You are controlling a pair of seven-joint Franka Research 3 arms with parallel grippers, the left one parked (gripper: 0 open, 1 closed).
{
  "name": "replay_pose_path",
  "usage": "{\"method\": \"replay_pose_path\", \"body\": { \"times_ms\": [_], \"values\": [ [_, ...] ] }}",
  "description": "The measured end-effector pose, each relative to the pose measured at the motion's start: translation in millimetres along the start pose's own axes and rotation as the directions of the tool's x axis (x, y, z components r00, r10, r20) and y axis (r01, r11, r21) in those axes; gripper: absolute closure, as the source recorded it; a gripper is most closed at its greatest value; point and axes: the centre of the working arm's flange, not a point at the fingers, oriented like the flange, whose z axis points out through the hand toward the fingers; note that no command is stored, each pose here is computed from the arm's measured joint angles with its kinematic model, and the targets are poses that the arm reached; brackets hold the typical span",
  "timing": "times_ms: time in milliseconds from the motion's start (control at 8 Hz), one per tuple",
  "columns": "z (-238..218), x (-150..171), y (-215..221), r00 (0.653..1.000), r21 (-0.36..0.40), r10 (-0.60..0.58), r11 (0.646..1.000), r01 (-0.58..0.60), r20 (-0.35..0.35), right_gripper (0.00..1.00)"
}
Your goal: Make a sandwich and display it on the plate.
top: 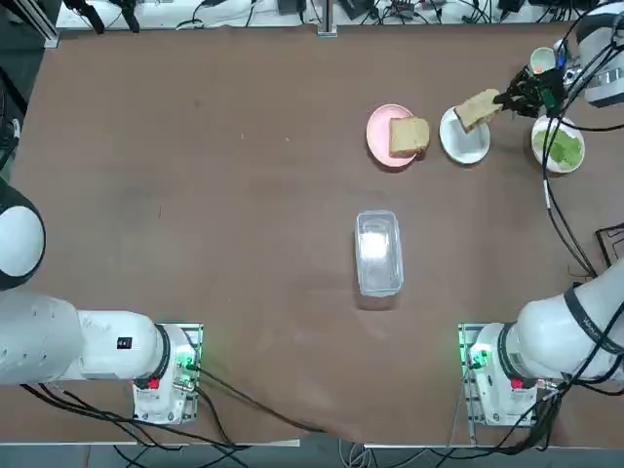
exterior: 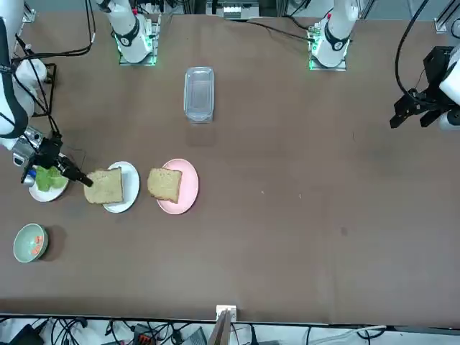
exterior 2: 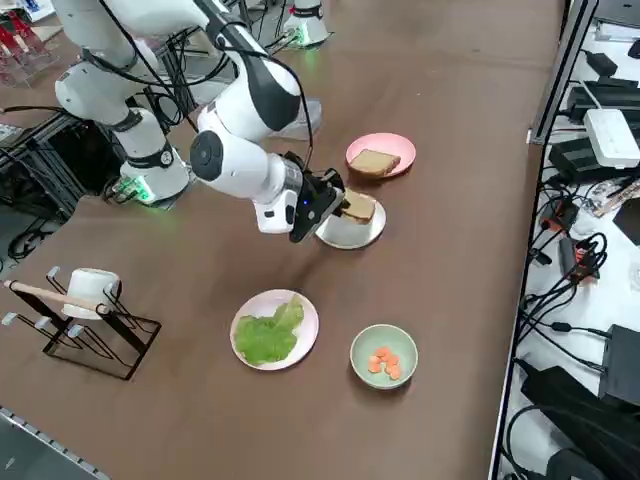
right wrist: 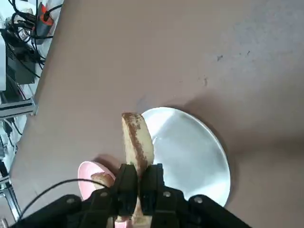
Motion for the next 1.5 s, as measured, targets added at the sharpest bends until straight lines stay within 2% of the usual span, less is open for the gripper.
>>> {"method": "replay_pose_path", "body": {
  "times_ms": [625, 1250, 1375, 1500],
  "values": [
    [26, -4, 17, 1.0, 0.063, -0.026, 0.998, 0.025, 0.01, 0.93],
    [40, -5, 30, 0.998, 0.065, -0.051, 0.997, 0.049, 0.025, 0.93],
    [43, -5, 32, 0.997, 0.064, -0.067, 0.996, 0.065, 0.029, 0.92],
    [46, -5, 35, 0.994, 0.065, -0.101, 0.993, 0.099, 0.034, 0.87]
  ]
}}
